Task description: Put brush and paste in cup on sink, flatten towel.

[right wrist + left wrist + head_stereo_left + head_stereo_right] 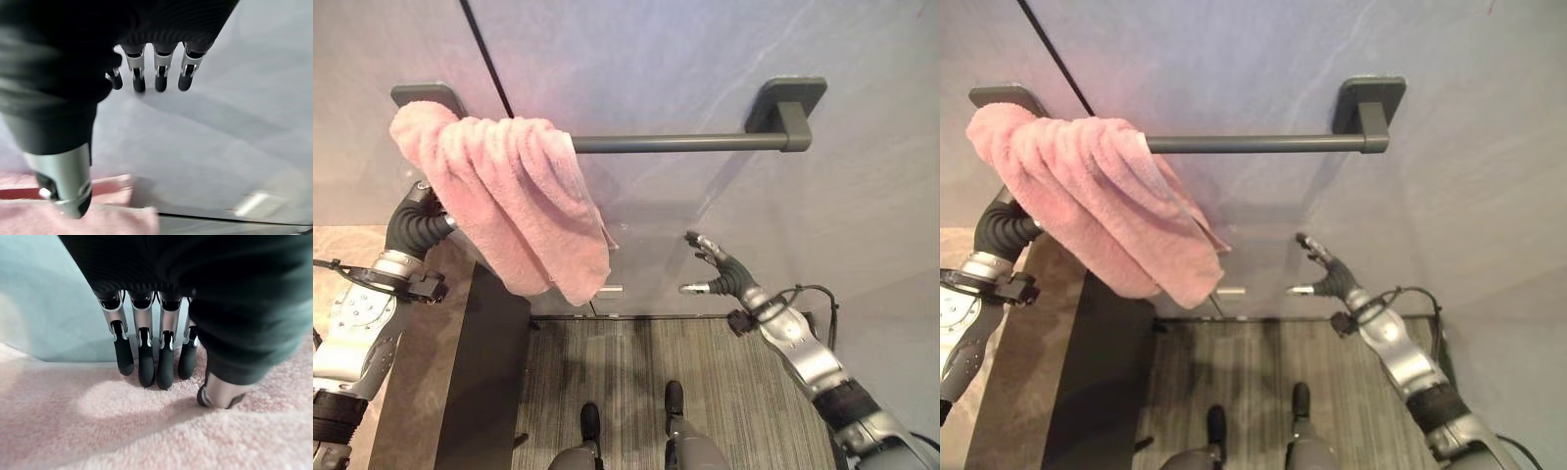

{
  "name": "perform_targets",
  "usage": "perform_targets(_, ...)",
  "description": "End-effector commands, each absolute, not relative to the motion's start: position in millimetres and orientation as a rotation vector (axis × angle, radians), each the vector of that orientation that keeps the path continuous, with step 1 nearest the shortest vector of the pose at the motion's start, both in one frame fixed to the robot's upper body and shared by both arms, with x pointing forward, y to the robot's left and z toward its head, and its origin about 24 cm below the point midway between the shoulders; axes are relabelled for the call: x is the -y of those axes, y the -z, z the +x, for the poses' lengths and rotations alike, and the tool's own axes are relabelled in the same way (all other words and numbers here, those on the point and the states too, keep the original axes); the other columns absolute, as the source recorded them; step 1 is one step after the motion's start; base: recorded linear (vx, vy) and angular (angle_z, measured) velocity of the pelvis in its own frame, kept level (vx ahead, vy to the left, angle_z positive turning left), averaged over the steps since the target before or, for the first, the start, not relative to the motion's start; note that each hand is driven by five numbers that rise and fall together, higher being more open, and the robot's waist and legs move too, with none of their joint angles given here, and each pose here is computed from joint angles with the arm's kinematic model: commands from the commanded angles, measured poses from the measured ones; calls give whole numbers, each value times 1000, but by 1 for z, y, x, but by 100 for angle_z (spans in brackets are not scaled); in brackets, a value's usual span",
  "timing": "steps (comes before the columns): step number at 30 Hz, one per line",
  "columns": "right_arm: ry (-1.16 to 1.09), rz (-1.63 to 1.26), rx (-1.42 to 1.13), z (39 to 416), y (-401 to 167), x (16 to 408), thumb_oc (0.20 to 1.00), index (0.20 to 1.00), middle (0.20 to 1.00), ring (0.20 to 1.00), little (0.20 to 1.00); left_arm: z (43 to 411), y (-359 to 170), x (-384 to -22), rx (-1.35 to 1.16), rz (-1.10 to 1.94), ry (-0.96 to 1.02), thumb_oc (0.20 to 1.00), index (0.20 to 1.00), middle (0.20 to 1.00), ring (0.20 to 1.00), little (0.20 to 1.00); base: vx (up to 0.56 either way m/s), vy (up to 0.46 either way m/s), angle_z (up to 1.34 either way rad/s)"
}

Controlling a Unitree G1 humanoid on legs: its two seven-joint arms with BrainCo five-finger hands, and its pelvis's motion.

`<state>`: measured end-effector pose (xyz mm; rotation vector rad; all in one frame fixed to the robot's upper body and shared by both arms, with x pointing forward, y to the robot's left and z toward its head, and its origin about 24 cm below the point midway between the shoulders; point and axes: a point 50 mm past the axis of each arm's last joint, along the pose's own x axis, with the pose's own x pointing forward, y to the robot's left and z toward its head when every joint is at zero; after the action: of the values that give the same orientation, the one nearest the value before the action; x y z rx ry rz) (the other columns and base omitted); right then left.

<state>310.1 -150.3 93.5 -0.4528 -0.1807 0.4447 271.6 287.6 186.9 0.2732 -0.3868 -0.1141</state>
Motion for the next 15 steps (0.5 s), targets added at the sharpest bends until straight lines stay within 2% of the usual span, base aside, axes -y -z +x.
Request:
perform_targets(1,-441,-379,289,317,-120,141,1000,1000,1000,1000,1000,281,-222,-280,536,244,123,200,200,200,200,200,-45,-2,9)
perform_targets(9,-498,-352,439,331,-169,110,1000,1000,1000,1000,1000,284,-236,-280,578,251,97,200,200,200,200,200,-34,-2,5)
perform_targets(15,-551,-303,496,328,-185,93,1000,1000,1000,1000,1000,285,-234,-281,576,243,74,200,200,200,200,200,-2,0,-1)
